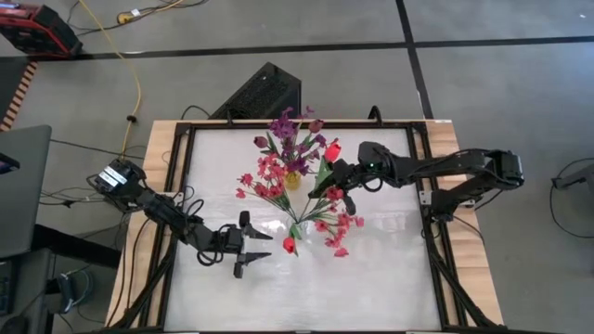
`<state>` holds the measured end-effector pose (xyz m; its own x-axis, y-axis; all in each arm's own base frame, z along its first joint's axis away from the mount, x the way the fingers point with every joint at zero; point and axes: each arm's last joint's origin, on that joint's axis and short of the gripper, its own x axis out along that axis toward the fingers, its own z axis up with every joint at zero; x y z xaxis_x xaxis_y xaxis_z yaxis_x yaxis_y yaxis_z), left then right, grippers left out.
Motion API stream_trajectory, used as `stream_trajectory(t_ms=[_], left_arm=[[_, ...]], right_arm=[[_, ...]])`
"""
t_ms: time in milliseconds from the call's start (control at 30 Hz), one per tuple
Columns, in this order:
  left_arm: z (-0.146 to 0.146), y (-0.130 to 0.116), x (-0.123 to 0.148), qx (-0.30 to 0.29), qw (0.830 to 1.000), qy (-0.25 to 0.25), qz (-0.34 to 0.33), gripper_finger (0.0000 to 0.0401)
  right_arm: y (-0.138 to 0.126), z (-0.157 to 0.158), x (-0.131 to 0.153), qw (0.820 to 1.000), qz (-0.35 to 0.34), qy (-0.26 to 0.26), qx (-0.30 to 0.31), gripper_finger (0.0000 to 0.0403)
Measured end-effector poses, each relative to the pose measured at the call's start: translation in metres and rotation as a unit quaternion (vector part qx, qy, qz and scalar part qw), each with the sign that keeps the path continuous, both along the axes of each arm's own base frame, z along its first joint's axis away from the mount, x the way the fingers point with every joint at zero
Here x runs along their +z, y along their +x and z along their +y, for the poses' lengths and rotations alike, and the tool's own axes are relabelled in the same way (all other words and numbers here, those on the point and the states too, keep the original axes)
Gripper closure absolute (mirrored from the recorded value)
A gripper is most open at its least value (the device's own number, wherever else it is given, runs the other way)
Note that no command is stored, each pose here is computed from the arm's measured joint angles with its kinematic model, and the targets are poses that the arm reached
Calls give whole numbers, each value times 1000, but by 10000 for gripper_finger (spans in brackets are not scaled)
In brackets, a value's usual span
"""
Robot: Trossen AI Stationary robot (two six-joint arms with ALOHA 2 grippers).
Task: Sort flowers into vase by color
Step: Put the pink tulip into the transparent vase
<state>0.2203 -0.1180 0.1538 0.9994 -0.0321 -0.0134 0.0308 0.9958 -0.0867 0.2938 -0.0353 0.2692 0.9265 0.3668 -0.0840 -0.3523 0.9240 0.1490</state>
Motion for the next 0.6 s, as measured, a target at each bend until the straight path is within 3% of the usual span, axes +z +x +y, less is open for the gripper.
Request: stream_trajectory(t_ms=[600], left_arm=[[0,0,-1,-6,1000,1,3,200]], right_arm=[[19,3,-25,999,43,-2,-22,382]])
